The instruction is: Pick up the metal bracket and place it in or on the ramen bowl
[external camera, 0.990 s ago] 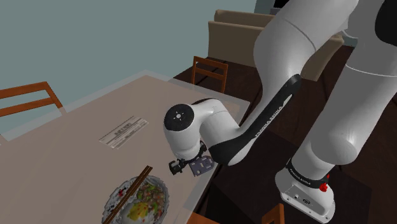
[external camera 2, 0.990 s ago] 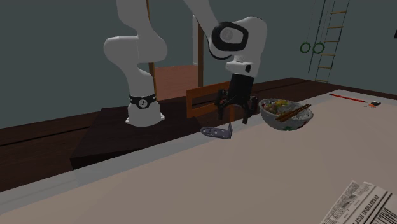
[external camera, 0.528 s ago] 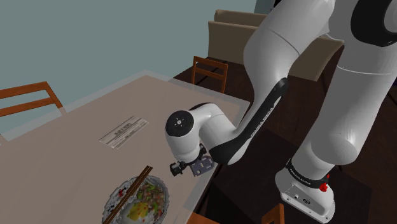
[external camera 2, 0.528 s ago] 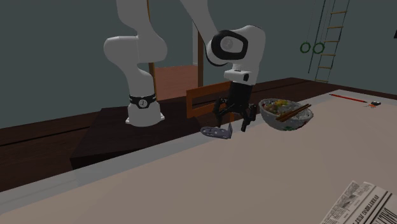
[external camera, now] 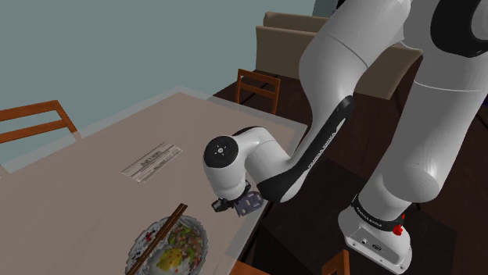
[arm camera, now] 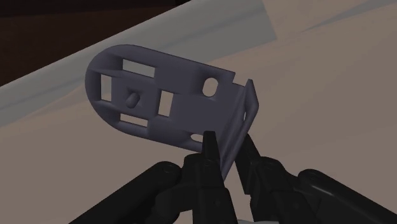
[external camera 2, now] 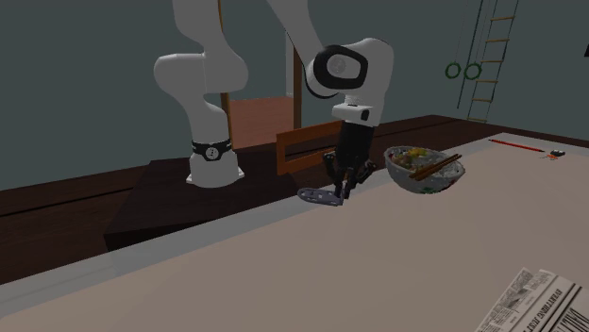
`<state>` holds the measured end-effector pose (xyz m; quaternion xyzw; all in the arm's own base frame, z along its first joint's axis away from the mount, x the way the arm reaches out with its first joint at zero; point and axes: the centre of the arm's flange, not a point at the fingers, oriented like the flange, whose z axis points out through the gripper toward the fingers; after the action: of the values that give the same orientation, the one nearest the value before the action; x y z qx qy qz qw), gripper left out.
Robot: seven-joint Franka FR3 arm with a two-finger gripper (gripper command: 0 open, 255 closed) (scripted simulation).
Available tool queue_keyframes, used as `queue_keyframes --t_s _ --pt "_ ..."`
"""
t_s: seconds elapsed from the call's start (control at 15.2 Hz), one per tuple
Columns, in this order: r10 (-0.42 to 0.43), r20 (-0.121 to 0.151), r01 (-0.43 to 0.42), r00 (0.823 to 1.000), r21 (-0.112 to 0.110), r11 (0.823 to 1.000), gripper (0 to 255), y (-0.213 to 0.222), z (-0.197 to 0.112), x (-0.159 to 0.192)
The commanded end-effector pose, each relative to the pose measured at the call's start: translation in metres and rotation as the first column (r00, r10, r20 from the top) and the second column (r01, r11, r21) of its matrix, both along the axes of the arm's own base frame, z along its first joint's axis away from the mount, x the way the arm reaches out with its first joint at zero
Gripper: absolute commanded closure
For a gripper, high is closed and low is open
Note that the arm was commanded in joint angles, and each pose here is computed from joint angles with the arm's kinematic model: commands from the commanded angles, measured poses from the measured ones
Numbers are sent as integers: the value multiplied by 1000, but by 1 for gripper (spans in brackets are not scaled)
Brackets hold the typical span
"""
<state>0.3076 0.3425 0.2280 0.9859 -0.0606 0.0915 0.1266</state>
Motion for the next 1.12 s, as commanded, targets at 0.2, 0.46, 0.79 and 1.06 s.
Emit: queue_keyframes --t_s 0.2,0.46,0.79,1.06 --pt "0 0 0 1000 0 1000 255 0 0 0" --pt "0 0 0 1000 0 1000 255 0 5 0" --pt "0 0 0 1000 0 1000 255 0 32 0" --pt "0 0 0 1000 0 1000 255 0 53 0"
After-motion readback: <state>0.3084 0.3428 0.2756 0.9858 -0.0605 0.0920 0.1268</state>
